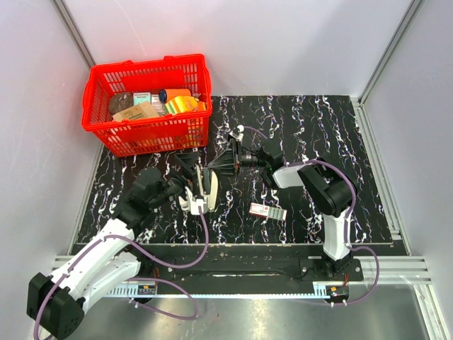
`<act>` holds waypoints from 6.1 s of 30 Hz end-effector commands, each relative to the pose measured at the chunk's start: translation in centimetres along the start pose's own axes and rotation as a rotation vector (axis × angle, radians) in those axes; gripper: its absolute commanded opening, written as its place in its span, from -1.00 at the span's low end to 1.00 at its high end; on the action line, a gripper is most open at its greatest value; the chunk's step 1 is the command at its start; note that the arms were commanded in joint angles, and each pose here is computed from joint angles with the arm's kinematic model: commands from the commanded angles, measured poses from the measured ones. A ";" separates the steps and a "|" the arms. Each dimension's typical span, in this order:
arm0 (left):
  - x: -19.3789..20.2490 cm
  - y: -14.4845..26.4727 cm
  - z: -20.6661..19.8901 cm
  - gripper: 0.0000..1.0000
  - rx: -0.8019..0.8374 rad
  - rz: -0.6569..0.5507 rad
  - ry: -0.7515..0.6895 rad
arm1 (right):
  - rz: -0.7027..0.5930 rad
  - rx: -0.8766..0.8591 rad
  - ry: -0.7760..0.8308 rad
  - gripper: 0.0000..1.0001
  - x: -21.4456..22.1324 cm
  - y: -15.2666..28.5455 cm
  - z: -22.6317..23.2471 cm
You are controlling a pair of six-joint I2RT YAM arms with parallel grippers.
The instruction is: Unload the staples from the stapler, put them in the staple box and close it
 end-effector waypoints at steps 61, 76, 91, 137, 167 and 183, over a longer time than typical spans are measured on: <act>1.7 0.2 -6.9 -1.00 0.829 0.320 0.591 | -0.438 -0.208 0.116 -1.00 -3.0 10.3 3.8; 0.3 -3.1 -3.3 -1.00 0.700 0.268 0.676 | -0.436 -0.202 0.137 -1.00 -3.5 10.6 4.2; 1.9 -13.2 3.0 -1.00 0.464 0.317 0.878 | -0.480 -0.119 0.265 -1.00 -2.7 12.2 4.8; 5.7 -10.5 -4.5 0.98 0.669 0.752 1.063 | -0.684 0.632 0.705 -0.71 4.4 12.2 4.7; 7.2 -13.1 -10.4 -0.21 0.874 0.745 1.194 | -0.650 0.627 0.691 -1.00 3.7 11.8 3.4; 6.0 -11.1 -11.7 -0.38 0.920 0.777 1.225 | -0.652 0.648 0.698 -1.00 3.7 12.0 3.3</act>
Point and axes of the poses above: each gripper's point midway between its finger pads, its own y axis back along the fingers, its own z axis along the line the jaws close on, x = y × z, the point moved 9 cm from there along y, back along the fingers, and after that the axes turned 10 degrees about -y, right-handed, at the moved point
